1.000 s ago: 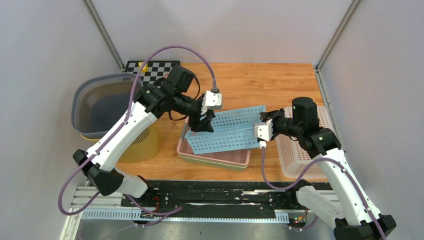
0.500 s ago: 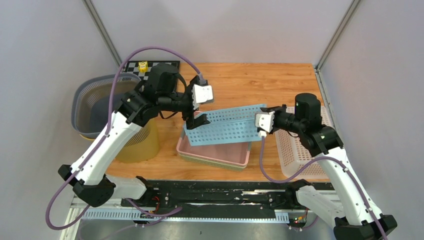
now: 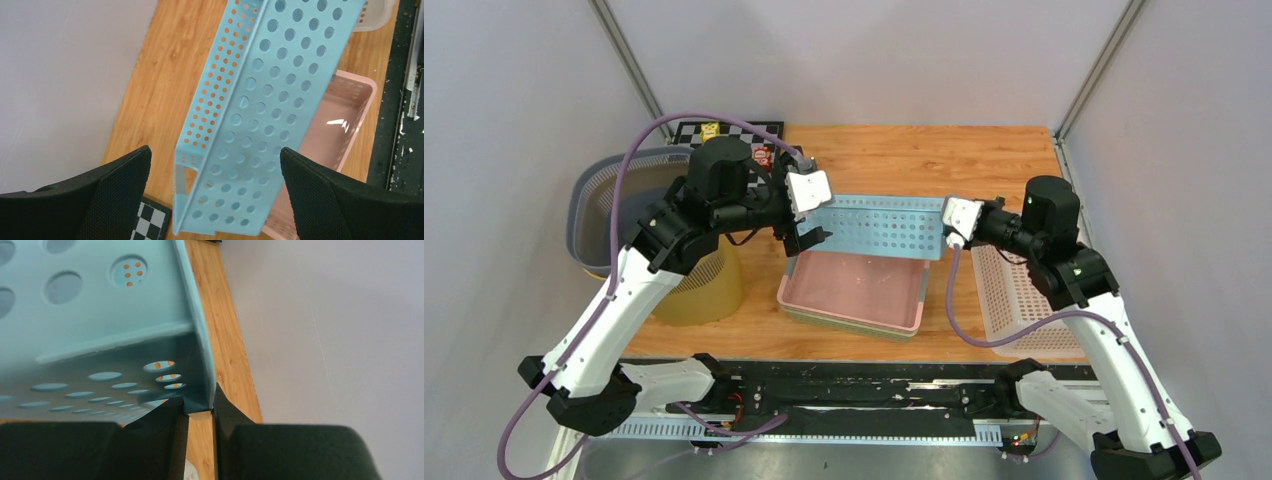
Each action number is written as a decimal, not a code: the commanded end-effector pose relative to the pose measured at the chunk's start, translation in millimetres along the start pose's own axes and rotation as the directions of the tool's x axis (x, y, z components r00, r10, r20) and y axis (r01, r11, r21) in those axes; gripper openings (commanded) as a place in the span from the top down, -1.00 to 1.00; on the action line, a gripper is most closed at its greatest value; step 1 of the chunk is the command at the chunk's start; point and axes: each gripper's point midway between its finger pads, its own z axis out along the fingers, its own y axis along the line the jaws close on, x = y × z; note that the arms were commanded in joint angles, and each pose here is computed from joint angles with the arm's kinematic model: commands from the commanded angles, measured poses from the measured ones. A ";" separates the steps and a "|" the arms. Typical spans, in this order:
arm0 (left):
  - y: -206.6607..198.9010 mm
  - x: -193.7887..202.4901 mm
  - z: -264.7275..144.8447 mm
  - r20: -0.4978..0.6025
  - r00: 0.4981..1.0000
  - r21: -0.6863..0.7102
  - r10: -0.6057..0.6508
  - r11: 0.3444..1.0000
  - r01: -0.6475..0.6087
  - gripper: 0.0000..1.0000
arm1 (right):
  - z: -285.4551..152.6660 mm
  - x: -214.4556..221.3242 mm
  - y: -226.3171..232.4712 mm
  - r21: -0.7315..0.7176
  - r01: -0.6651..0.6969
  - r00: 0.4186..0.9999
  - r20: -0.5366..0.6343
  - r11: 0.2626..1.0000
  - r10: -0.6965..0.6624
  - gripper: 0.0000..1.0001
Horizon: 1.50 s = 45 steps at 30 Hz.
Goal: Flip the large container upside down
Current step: Pick up the container from the container, then turn the container upside down at the center of the board.
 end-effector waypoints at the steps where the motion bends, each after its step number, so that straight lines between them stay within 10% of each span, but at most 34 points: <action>1: 9.9 -1.9 -6.7 0.012 1.000 -0.067 -0.007 0.998 0.007 -1.00 | -3.2 -19.2 -28.5 0.112 -0.086 0.995 0.052 0.990 0.081 0.95; 19: 13.7 -7.0 -18.3 0.044 0.999 -0.128 -0.023 0.991 0.028 -1.00 | 27.3 21.2 -57.3 0.185 -0.464 0.883 0.016 0.866 0.470 0.95; 28: 11.4 -2.0 -13.6 0.038 0.999 -0.116 -0.033 0.993 0.037 -1.00 | 37.3 64.9 -77.4 0.260 -0.700 0.696 0.040 0.665 0.716 0.95; 37: 9.4 2.2 -8.4 0.032 0.999 -0.103 -0.037 0.994 0.040 -1.00 | 41.8 137.9 -88.7 0.387 -0.876 0.357 0.117 0.289 0.927 0.95; 45: 8.8 6.6 -5.6 0.021 0.999 -0.101 -0.038 0.994 0.040 -1.00 | 46.6 171.4 -90.0 0.481 -0.849 0.319 0.135 0.220 0.938 0.95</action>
